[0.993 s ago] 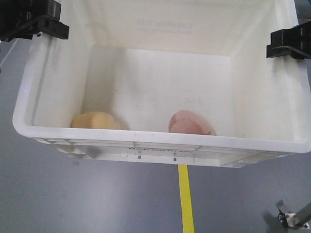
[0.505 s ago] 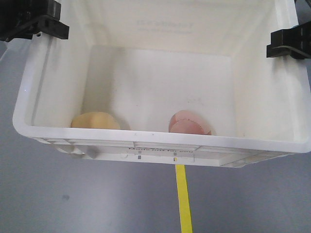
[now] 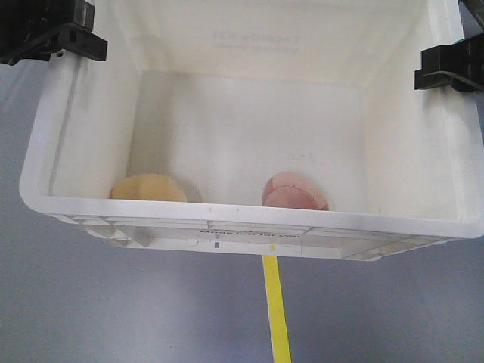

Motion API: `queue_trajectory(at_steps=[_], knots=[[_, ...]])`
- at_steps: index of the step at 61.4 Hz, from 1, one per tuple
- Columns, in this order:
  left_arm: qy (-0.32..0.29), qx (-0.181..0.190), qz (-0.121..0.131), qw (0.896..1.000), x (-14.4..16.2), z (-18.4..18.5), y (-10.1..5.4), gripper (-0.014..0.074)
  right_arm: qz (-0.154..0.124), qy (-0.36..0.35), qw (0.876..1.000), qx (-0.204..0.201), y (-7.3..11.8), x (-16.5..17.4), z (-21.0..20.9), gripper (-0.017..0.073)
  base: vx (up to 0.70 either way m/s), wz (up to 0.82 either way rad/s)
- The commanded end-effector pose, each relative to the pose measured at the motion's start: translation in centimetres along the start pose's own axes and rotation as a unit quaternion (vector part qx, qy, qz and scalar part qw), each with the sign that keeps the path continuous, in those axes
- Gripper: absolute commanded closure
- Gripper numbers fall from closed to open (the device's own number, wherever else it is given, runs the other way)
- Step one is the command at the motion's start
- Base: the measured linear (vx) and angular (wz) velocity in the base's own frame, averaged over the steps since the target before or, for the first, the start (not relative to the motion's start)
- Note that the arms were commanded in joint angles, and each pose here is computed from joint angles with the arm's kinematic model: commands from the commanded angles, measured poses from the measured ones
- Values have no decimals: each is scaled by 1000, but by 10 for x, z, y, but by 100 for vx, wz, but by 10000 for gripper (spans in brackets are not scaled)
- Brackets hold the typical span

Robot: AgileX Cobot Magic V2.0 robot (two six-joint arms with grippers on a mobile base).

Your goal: Place moving items into box and shelve

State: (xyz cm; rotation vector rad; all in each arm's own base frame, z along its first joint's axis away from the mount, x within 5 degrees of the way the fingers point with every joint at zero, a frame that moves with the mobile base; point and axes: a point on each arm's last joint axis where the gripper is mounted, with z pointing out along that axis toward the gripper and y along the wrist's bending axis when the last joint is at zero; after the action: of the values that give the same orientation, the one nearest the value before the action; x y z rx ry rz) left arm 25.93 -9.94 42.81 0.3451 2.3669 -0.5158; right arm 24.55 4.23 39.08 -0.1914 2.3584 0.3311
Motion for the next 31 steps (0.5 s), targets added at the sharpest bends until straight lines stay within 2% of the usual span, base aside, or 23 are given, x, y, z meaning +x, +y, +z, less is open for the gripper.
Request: queue_trajectory(at_steps=[1,31], knots=[[-102,69,-11,992,-16,-30,-23,600,15,-101,994,-36,13,-19,-24,565,38,-12],[-102,69,-11,992,-16,-30,-23,600,15,-101,994,-36,13,-19,-24,565,36,-17]])
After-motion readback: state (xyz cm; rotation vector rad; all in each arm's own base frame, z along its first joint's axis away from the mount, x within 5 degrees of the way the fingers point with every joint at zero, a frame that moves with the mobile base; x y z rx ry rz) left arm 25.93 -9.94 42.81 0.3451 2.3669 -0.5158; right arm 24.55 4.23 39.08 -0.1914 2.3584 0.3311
